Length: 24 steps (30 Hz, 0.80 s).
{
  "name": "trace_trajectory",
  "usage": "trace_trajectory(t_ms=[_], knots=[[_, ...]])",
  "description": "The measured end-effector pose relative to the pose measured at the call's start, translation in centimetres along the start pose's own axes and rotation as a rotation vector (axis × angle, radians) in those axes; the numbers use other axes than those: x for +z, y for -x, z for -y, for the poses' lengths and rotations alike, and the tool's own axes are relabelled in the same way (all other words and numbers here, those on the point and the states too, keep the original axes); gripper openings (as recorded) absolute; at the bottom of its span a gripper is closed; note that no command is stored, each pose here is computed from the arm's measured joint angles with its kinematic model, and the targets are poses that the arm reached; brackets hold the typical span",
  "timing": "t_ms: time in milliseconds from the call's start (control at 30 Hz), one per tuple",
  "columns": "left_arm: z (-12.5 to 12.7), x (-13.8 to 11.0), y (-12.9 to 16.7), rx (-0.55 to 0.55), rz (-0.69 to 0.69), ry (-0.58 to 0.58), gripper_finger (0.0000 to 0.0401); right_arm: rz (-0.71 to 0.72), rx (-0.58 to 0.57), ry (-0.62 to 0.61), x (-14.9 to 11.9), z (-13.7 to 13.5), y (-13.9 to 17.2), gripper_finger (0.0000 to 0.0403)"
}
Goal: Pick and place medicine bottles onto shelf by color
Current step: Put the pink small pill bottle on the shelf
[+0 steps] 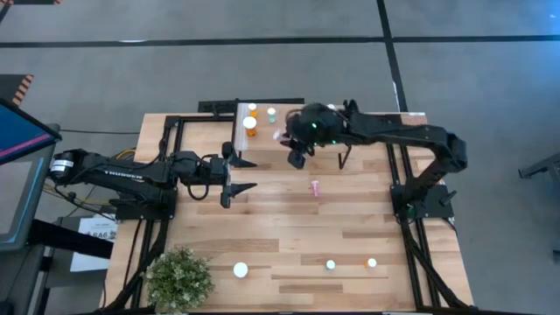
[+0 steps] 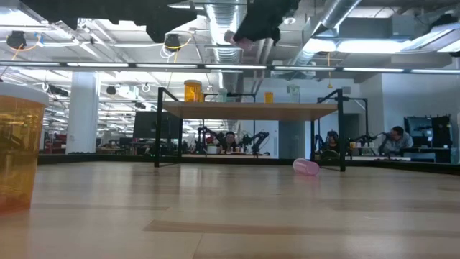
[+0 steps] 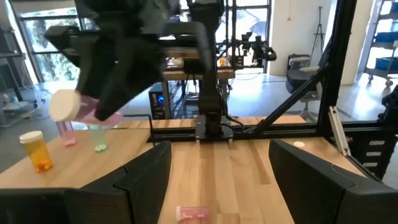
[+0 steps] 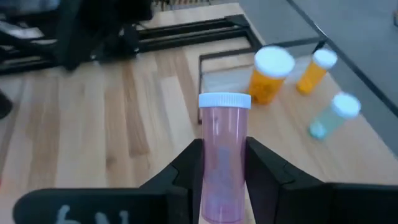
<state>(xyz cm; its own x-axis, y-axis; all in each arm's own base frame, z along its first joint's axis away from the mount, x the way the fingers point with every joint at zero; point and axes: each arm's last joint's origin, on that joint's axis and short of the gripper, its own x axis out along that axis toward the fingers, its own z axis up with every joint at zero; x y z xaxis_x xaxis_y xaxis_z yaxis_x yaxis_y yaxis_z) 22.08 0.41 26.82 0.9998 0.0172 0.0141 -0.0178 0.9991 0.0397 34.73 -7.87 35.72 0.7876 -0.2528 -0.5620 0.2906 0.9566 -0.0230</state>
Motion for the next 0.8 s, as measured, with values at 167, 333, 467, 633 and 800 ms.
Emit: trace_trajectory(t_ms=[167, 333, 467, 633, 800], knots=[[0.0, 0.4, 0.0, -0.006, 0.042, 0.038, 0.0261, 0.13, 0.042, 0.013, -2.5, -1.4, 0.7, 0.011], [0.2, 0.6, -0.1, -0.005, 0.077, 0.056, 0.0261, 0.264, 0.087, -0.004, -4.8, -2.6, 0.9, 0.011], [0.3, 0.3, -0.9, 0.012, 0.101, 0.066, 0.0261, 0.364, 0.131, -0.011, -5.8, -3.8, 1.1, 0.011], [0.3, -0.2, -2.1, 0.038, 0.151, 0.077, 0.0261, 0.439, 0.187, -0.002, -6.3, -5.6, 0.7, 0.011], [0.2, -0.4, -2.6, 0.067, 0.183, 0.107, 0.0261, 0.446, 0.229, 0.016, -6.9, -7.3, -0.2, 0.011]])
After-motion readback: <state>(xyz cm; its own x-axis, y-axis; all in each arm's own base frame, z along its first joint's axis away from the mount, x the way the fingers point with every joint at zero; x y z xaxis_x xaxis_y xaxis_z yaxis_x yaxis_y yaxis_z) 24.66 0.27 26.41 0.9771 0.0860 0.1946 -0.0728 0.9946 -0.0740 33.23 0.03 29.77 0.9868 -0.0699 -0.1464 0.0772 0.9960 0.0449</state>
